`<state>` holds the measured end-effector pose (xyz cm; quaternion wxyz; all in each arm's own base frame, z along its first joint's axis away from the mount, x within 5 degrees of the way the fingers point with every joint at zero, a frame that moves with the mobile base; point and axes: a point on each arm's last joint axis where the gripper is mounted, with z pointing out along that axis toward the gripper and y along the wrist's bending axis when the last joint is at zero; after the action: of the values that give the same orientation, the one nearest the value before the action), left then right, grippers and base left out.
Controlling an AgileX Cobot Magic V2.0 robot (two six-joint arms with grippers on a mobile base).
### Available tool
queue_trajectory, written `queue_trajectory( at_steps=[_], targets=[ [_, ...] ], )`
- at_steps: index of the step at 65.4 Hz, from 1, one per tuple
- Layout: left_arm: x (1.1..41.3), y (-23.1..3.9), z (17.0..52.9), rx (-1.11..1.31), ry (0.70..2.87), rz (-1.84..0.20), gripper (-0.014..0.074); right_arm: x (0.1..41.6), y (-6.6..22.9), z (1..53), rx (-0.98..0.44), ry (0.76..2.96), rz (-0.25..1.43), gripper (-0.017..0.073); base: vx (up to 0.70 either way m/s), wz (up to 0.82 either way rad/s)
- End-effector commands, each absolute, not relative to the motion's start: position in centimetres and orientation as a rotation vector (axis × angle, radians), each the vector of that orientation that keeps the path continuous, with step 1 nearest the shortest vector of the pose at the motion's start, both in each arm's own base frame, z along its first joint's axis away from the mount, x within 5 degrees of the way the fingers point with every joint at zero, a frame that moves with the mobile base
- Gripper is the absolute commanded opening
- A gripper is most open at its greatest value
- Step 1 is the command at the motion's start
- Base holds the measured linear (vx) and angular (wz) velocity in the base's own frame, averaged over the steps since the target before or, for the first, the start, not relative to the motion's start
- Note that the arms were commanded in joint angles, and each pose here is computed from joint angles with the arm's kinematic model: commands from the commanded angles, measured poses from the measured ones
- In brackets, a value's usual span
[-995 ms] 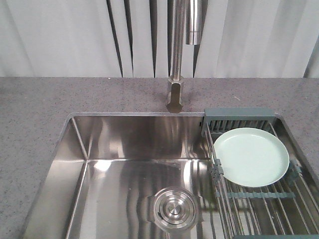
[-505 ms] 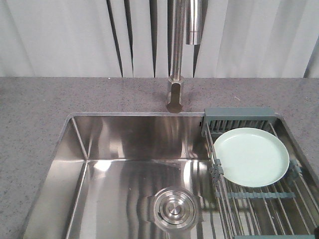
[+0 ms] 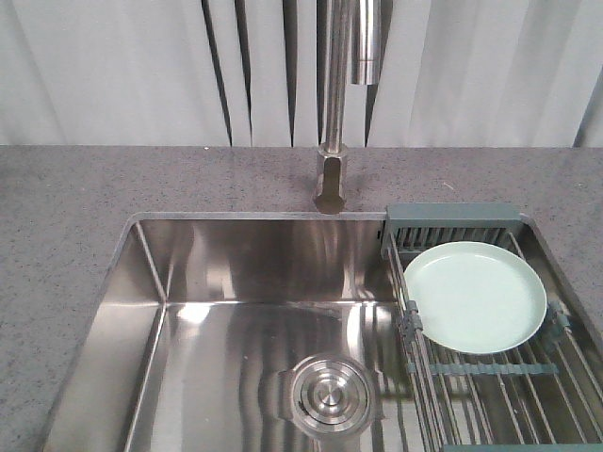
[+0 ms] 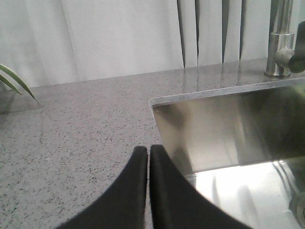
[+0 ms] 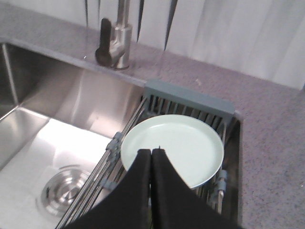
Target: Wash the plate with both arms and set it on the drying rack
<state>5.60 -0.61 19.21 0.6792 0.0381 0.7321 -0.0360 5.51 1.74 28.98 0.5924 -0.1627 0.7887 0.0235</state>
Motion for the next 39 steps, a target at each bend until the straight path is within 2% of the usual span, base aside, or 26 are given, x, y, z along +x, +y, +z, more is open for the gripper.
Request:
queue_trajectory(
  at_steps=[1, 20, 33, 39],
  targets=[
    [5.6, -0.6, 19.0, 0.068, 1.586, -0.092, 0.0003, 5.7, 1.3, 28.3, -0.289, 1.704, 0.030, -0.0010, 0.00, 0.00],
    [5.6, -0.6, 19.0, 0.068, 1.587, -0.092, 0.0003, 4.8, 0.1, 20.9, 0.019, 1.743, 0.079, -0.0010, 0.00, 0.00],
    [5.6, -0.6, 19.0, 0.069, 1.587, -0.092, 0.0003, 5.6, -0.1, 19.1, 0.085, 1.626, 0.064, -0.0010, 0.00, 0.00],
    [5.6, -0.6, 19.0, 0.069, 1.587, -0.092, 0.0003, 5.6, 0.0, 19.7, 0.043, 1.566, 0.032, -0.0010, 0.00, 0.00]
  ],
)
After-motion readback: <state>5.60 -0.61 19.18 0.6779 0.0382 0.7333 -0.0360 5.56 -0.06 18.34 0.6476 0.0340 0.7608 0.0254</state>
